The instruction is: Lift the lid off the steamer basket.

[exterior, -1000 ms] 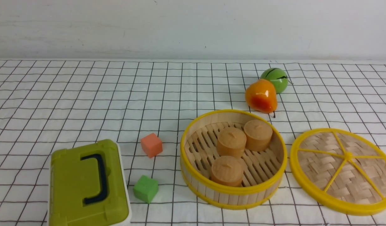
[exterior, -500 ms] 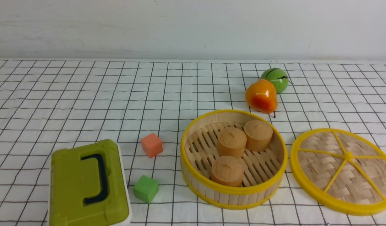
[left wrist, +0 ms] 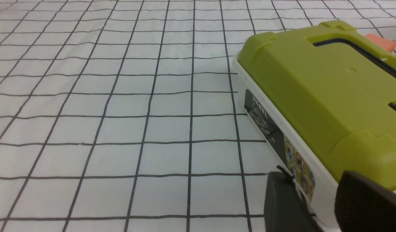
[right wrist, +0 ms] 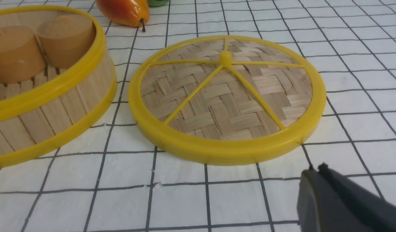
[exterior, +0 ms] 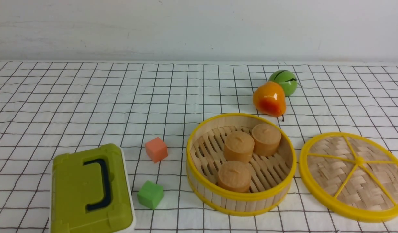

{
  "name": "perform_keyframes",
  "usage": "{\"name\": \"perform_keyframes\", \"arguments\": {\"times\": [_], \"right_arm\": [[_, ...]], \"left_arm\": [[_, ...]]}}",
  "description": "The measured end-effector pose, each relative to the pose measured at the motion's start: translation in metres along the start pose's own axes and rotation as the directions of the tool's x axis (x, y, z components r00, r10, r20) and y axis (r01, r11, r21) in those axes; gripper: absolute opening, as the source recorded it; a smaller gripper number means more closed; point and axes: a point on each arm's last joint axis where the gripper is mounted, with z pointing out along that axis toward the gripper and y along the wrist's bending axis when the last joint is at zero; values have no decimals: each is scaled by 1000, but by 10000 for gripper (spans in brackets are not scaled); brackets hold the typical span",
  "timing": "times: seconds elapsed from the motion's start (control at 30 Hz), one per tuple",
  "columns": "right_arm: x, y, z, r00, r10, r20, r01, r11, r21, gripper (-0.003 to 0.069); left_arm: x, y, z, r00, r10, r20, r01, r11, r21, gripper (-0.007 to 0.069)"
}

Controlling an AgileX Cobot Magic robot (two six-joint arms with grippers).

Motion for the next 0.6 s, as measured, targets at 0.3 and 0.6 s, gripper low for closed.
{"name": "perform_keyframes", "arguments": {"times": [0.3, 0.6], "right_arm": [[0, 0, 0, 1000, 0, 0, 0, 1000, 0, -16], [0, 0, 0, 1000, 0, 0, 0, 1000, 0, -12]], "left_arm": [[0, 0, 0, 1000, 0, 0, 0, 1000, 0, 239], [0, 0, 0, 1000, 0, 0, 0, 1000, 0, 239]]}}
